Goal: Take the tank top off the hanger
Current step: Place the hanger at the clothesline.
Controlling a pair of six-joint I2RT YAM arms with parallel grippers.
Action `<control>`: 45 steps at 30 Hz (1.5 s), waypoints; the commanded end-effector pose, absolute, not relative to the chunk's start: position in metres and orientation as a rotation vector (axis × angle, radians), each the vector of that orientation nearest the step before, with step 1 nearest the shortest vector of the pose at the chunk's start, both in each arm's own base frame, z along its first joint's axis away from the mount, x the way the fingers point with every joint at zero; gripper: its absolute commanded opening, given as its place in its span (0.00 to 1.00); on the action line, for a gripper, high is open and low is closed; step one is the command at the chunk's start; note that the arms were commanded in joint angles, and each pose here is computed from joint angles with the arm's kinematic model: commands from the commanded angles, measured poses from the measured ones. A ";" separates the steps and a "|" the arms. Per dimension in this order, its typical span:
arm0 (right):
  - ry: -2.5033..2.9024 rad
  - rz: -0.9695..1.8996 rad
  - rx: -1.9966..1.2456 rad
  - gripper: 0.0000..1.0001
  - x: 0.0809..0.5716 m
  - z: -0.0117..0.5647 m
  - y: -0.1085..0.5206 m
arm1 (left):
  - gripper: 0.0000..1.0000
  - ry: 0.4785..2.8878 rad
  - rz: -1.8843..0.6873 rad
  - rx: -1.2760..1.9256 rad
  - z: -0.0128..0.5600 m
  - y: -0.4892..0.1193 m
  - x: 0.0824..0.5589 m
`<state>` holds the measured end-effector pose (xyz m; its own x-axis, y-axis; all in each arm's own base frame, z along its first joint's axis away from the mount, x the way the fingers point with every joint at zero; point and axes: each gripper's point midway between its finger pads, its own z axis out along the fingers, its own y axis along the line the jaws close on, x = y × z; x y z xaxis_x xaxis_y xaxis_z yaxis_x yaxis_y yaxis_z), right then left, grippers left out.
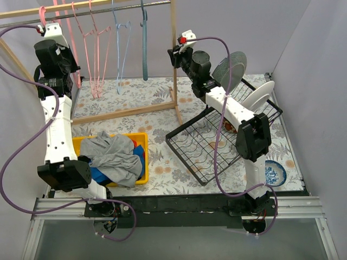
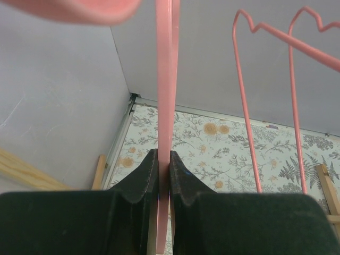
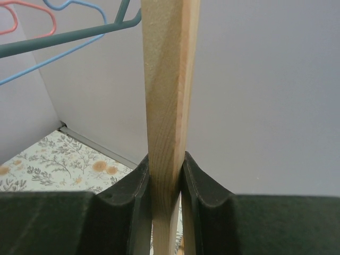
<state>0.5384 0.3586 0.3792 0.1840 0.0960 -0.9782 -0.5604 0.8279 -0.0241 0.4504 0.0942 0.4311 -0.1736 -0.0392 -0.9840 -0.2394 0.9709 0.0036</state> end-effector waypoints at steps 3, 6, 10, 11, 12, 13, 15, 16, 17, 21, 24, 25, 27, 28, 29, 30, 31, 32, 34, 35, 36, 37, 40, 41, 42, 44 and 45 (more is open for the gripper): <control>1.257 0.565 -0.414 0.01 0.512 0.417 0.361 | 0.00 1.554 0.166 -0.125 0.484 0.086 0.454; 1.264 0.570 -0.425 0.01 0.511 0.411 0.363 | 0.00 1.505 0.157 -0.098 0.483 0.083 0.461; 1.203 0.584 -0.465 0.01 0.499 0.410 0.364 | 0.00 1.494 0.217 -0.045 0.468 0.087 0.467; 1.192 0.589 -0.469 0.01 0.497 0.410 0.363 | 0.00 1.495 0.224 -0.043 0.465 0.088 0.468; 1.183 0.594 -0.472 0.01 0.495 0.409 0.364 | 0.00 1.488 0.229 -0.042 0.466 0.089 0.470; 1.164 0.597 -0.469 0.01 0.492 0.411 0.362 | 0.00 1.492 0.237 -0.056 0.462 0.092 0.472; 1.139 0.574 -0.484 0.01 0.490 0.412 0.359 | 0.00 1.495 0.253 -0.080 0.460 0.097 0.474; 1.138 0.573 -0.491 0.01 0.489 0.409 0.360 | 0.00 1.485 0.258 -0.091 0.466 0.099 0.474; 1.127 0.573 -0.494 0.01 0.488 0.411 0.360 | 0.00 1.491 0.260 -0.106 0.463 0.101 0.478; 1.112 0.572 -0.507 0.01 0.485 0.412 0.360 | 0.00 1.350 0.223 -0.073 0.487 0.093 0.478; 1.090 0.573 -0.531 0.01 0.482 0.413 0.362 | 0.00 1.334 0.169 -0.045 0.495 0.083 0.482; 1.079 0.574 -0.538 0.01 0.480 0.416 0.362 | 0.00 1.340 0.171 -0.054 0.497 0.084 0.484; 1.073 0.572 -0.546 0.01 0.479 0.414 0.362 | 0.00 1.386 0.181 -0.081 0.492 0.090 0.491; 1.073 0.572 -0.545 0.01 0.478 0.414 0.362 | 0.00 1.404 0.179 -0.088 0.489 0.091 0.494; 1.069 0.569 -0.543 0.01 0.478 0.415 0.361 | 0.00 1.425 0.177 -0.089 0.485 0.091 0.496; 1.069 0.567 -0.546 0.01 0.477 0.413 0.361 | 0.00 1.456 0.175 -0.092 0.486 0.091 0.495; 1.064 0.566 -0.545 0.01 0.476 0.415 0.360 | 0.00 1.489 0.173 -0.096 0.478 0.092 0.498; 1.065 0.565 -0.544 0.01 0.476 0.415 0.359 | 0.00 1.505 0.170 -0.097 0.478 0.091 0.497; 1.085 0.560 -0.519 0.01 0.479 0.417 0.357 | 0.00 1.567 0.156 -0.100 0.466 0.089 0.495; 1.094 0.556 -0.505 0.01 0.481 0.418 0.355 | 0.00 1.588 0.145 -0.092 0.462 0.087 0.495; 1.102 0.556 -0.489 0.01 0.483 0.418 0.354 | 0.00 1.621 0.136 -0.091 0.456 0.085 0.492; 1.101 0.555 -0.484 0.01 0.484 0.419 0.354 | 0.01 1.626 0.132 -0.093 0.457 0.085 0.490; 1.124 0.552 -0.447 0.01 0.489 0.418 0.352 | 0.21 1.644 0.134 -0.100 0.457 0.085 0.485; 1.139 0.547 -0.438 0.01 0.491 0.416 0.350 | 0.25 1.638 0.141 -0.103 0.461 0.085 0.482; 1.147 0.549 -0.432 0.01 0.492 0.413 0.350 | 0.30 1.644 0.143 -0.106 0.460 0.086 0.480; 1.162 0.532 -0.396 0.01 0.496 0.411 0.345 | 0.32 1.627 0.139 -0.105 0.467 0.084 0.475; 1.164 0.532 -0.391 0.01 0.496 0.412 0.345 | 0.34 1.622 0.138 -0.106 0.469 0.084 0.473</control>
